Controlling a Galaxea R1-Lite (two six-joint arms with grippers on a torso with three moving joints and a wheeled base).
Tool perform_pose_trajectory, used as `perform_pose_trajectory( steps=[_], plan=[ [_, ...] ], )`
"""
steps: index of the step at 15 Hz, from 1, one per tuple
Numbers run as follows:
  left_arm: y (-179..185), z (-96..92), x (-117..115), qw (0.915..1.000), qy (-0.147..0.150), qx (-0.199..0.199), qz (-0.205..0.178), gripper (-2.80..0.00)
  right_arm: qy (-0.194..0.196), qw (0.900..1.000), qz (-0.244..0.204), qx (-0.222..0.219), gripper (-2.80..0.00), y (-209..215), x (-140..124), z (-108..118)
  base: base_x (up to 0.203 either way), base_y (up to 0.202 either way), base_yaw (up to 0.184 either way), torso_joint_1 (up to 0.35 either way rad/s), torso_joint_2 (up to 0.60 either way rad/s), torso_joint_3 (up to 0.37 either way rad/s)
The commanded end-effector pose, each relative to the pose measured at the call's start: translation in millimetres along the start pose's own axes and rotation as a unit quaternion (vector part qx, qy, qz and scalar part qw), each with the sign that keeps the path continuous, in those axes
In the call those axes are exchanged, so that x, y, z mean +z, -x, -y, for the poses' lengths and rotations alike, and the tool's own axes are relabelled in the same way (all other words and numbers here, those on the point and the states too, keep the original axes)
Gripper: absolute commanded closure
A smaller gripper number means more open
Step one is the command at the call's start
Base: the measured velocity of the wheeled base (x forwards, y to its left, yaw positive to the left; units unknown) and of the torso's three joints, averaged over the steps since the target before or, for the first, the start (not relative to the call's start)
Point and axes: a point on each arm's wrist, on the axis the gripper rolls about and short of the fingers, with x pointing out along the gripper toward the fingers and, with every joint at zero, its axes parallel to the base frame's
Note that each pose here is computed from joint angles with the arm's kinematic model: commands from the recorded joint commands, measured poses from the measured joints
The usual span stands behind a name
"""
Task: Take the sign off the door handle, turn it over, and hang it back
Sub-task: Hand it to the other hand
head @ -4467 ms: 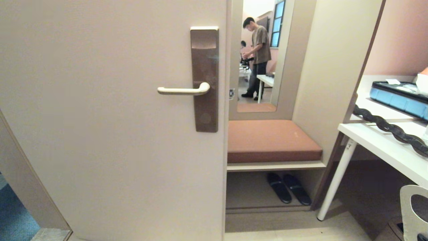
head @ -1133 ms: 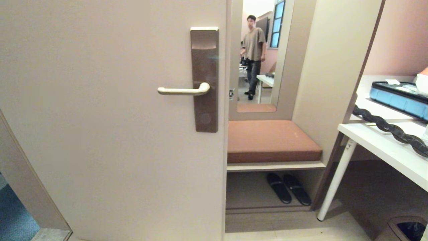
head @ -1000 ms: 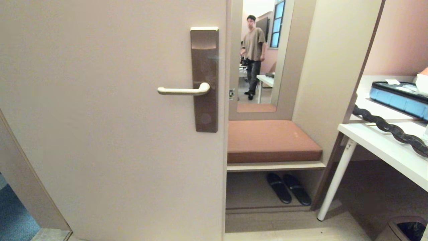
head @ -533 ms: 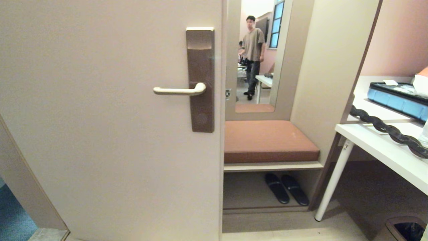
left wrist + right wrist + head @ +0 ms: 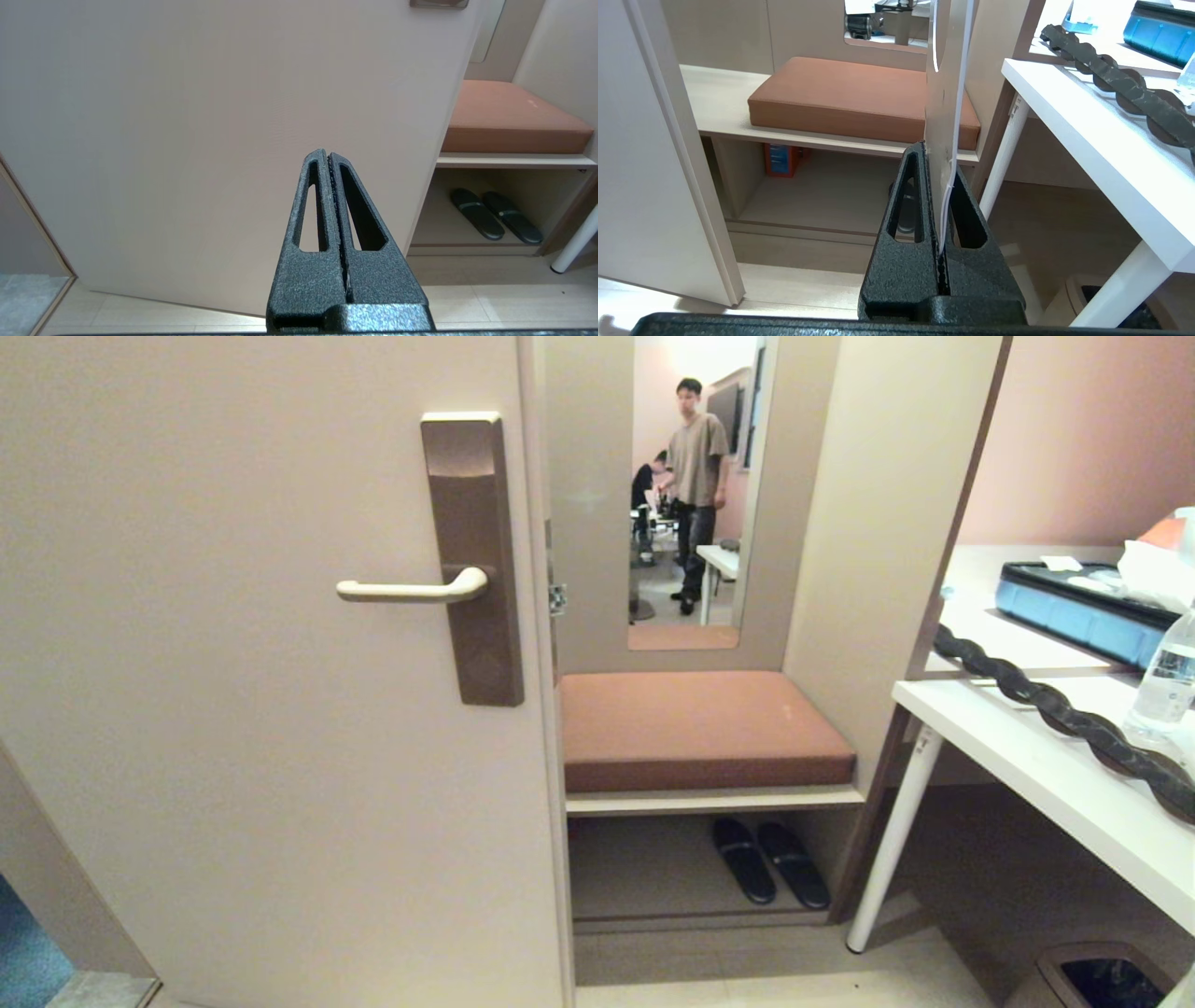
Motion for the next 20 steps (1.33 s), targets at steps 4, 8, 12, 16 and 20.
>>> perform_pose_trajectory(
  steps=[4, 8, 12, 16, 20],
  plan=[
    [-0.1, 0.0, 0.1, 1.0, 0.0, 0.0, 0.0, 0.0, 0.001, 1.0, -0.001, 0.0, 0.0, -0.1, 0.0, 0.0, 0.0, 0.0, 0.0, 0.0, 0.0, 0.0],
    [-0.1, 0.0, 0.1, 1.0, 0.0, 0.0, 0.0, 0.0, 0.001, 1.0, -0.001, 0.0, 0.0, -0.1, 0.0, 0.0, 0.0, 0.0, 0.0, 0.0, 0.0, 0.0],
    [-0.1, 0.0, -0.1, 1.0, 0.0, 0.0, -0.001, 0.0, 0.001, 1.0, -0.001, 0.001, 0.0, -0.1, 0.0, 0.0, 0.0, 0.0, 0.0, 0.0, 0.0, 0.0],
    [-0.1, 0.0, 0.1, 1.0, 0.0, 0.0, 0.0, 0.0, 0.001, 1.0, -0.001, 0.0, 0.0, -0.1, 0.0, 0.0, 0.0, 0.0, 0.0, 0.0, 0.0, 0.0],
    [-0.1, 0.1, 0.1, 1.0, -0.008, -0.003, -0.001, 0.0, 0.001, 1.0, -0.001, 0.001, 0.0, -0.1, 0.0, 0.0, 0.0, 0.0, 0.0, 0.0, 0.0, 0.0]
  ],
)
